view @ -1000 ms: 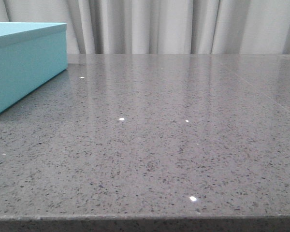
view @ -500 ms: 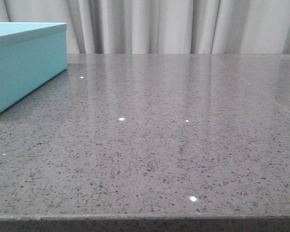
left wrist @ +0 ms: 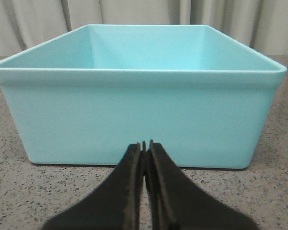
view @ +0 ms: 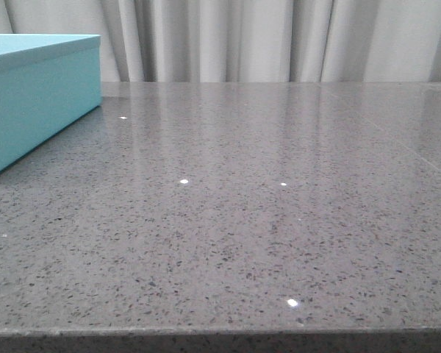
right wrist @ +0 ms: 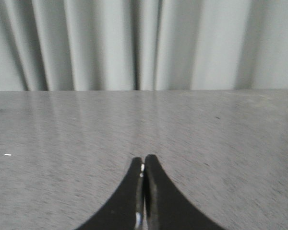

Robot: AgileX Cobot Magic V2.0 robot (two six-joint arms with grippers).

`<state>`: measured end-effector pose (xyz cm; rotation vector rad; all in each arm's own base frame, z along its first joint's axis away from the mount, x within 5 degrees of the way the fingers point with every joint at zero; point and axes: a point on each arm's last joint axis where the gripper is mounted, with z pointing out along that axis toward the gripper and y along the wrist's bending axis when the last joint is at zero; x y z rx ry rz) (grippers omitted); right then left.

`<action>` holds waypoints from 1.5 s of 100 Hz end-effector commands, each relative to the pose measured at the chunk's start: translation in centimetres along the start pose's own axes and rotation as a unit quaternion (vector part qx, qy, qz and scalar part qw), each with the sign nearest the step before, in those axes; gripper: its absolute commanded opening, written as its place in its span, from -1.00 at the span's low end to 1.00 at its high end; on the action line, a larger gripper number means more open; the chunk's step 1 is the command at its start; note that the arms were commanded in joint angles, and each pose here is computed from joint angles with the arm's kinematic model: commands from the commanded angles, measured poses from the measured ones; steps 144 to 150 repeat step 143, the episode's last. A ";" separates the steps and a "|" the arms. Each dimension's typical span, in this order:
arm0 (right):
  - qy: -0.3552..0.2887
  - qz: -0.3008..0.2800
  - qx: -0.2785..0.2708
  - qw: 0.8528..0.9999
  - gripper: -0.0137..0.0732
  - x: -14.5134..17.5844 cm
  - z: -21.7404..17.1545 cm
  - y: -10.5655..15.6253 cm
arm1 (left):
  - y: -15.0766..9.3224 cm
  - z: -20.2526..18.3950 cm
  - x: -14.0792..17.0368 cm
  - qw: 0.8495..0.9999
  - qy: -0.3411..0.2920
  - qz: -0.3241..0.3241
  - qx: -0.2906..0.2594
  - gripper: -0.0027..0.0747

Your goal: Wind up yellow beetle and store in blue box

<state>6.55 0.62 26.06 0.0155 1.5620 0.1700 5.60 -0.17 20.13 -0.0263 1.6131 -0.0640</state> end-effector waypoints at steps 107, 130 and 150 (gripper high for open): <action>-0.062 -0.009 0.068 0.996 -0.82 4.7 -1.3 -1.3 | 0.0 -0.2 -0.2 0.999 -0.046 -0.001 0.000 -0.98; -0.063 -0.009 0.068 0.996 -0.82 4.7 -1.3 -1.3 | 0.0 -0.2 -0.2 0.999 -0.046 -0.001 0.000 -0.98; -0.063 -0.009 0.068 0.996 -0.82 4.7 -1.3 -1.3 | 0.0 -0.2 -0.2 0.999 -0.046 -0.001 0.000 -0.98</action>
